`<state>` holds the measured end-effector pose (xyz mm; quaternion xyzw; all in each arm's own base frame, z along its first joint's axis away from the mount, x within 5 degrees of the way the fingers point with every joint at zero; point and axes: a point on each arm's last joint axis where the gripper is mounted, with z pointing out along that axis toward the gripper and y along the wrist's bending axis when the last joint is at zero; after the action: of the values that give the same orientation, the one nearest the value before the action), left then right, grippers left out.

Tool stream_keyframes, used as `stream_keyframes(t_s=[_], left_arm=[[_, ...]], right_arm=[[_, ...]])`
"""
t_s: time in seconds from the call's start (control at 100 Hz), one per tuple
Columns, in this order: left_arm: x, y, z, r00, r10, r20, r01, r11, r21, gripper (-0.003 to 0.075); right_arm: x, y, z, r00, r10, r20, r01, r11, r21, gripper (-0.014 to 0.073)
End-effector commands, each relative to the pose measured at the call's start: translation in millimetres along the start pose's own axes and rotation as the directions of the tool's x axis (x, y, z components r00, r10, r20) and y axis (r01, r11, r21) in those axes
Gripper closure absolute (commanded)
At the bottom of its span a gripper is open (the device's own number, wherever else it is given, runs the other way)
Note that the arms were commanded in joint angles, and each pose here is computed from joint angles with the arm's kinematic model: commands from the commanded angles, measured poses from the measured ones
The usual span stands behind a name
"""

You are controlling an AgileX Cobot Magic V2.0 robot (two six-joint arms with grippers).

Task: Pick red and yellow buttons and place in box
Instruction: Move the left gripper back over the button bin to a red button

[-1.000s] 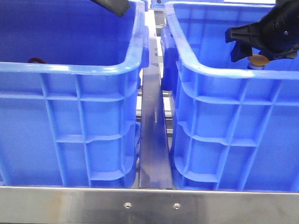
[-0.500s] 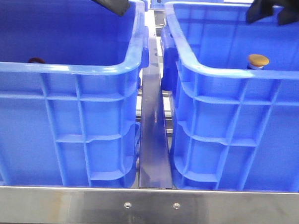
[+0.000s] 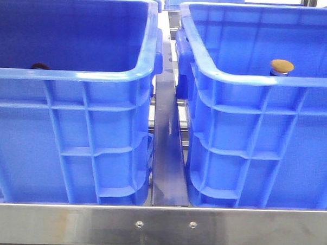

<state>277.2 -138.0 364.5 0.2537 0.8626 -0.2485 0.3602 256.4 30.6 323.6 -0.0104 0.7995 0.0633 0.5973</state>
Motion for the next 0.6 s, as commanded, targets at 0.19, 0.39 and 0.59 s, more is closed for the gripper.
stream_keyframes(t_s=[0.19,0.39,0.59], left_arm=[[0,28,-28,0.986,-0.167,0.016,0.164,0.94,-0.3,0.0121],[11,47,-31,0.969,-0.242,-0.049,0.185,0.844,-0.504,0.0121],[19,59,-11,0.943,-0.292,-0.159,0.165,0.825,-0.54,0.0121]], right_arm=[[-14,-1,-10,0.998,-0.004,0.065,0.003,1.0,0.012,0.0106],[-14,-1,-10,0.998,-0.004,0.065,0.003,1.0,0.012,0.0106],[-14,-1,-10,0.998,-0.004,0.065,0.003,1.0,0.012,0.0106]])
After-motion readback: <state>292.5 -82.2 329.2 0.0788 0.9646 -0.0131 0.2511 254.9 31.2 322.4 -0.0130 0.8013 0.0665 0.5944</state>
